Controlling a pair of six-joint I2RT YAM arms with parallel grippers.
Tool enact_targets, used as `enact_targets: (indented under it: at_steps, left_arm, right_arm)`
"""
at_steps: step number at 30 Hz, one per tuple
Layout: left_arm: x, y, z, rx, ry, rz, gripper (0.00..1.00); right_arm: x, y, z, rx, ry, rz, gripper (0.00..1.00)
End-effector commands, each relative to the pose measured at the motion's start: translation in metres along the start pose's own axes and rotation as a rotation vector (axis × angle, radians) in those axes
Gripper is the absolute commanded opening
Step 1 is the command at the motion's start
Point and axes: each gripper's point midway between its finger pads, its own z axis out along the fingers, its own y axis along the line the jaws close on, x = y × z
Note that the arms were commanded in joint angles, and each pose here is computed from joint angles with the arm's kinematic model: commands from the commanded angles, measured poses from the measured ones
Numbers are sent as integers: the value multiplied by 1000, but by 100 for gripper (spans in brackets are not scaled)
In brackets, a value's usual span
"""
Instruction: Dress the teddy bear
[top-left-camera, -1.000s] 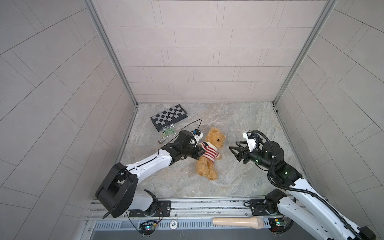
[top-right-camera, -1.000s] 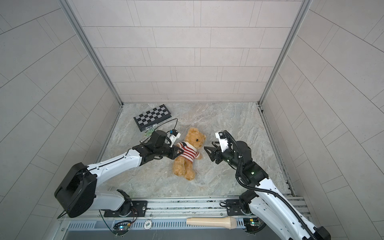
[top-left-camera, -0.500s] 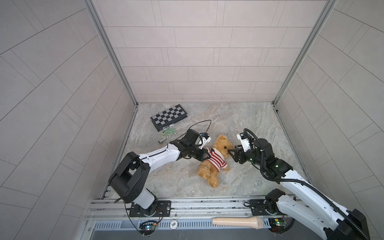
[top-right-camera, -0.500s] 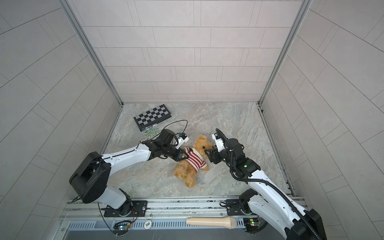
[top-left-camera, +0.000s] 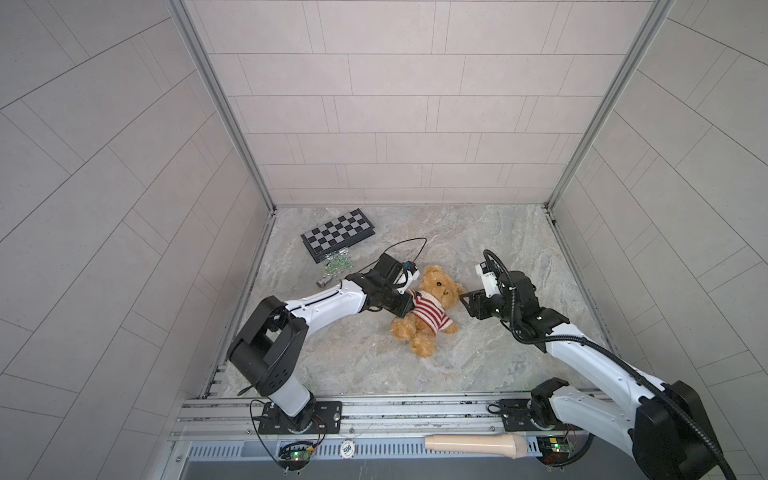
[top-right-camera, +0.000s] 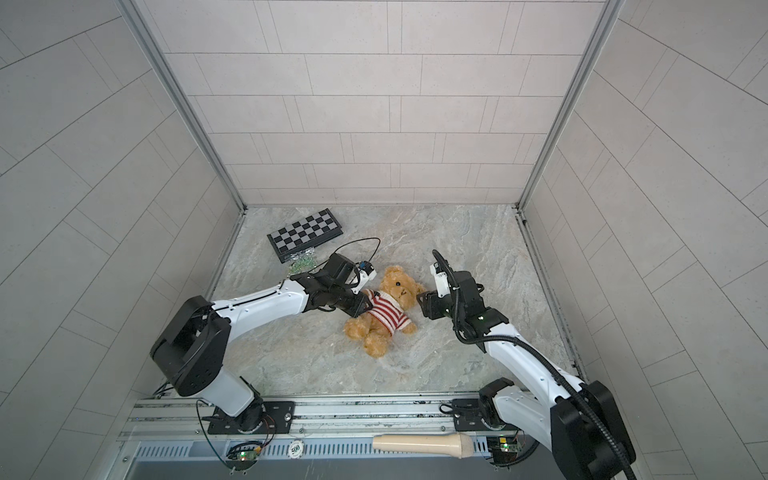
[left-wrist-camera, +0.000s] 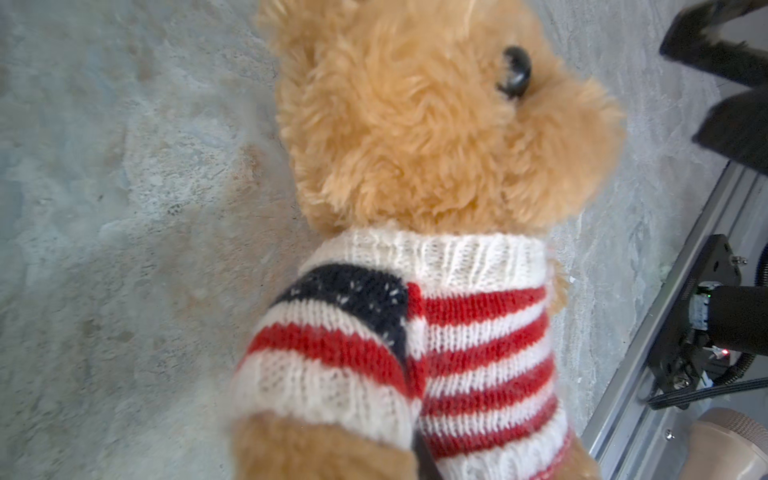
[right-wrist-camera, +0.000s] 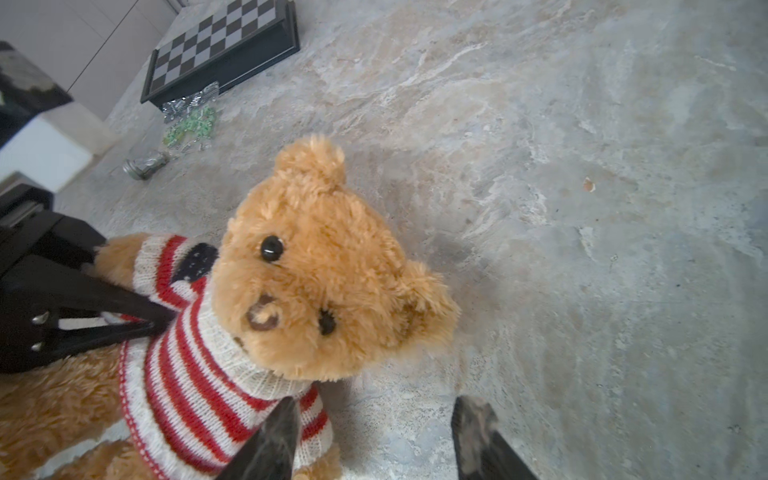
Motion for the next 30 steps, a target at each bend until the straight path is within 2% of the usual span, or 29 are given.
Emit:
enact_targets:
  at_steps: [1, 9, 14, 19, 30]
  left_arm:
    - [9, 16, 3, -85, 47, 25, 19]
    - [4, 18, 3, -124, 20, 50, 18]
    - [6, 20, 6, -137, 22, 48, 19]
    - [7, 19, 5, -138, 15, 51, 19]
    - [4, 21, 10, -138, 9, 46, 19]
  right_arm:
    - [-16, -2, 7, -37, -47, 48, 61]
    - [-30, -23, 36, -90, -47, 172, 61]
    - [-30, -29, 66, -94, 51, 182, 59]
    - [-28, -24, 90, -169, 109, 227, 56]
    - [-18, -13, 95, -261, 145, 257, 50]
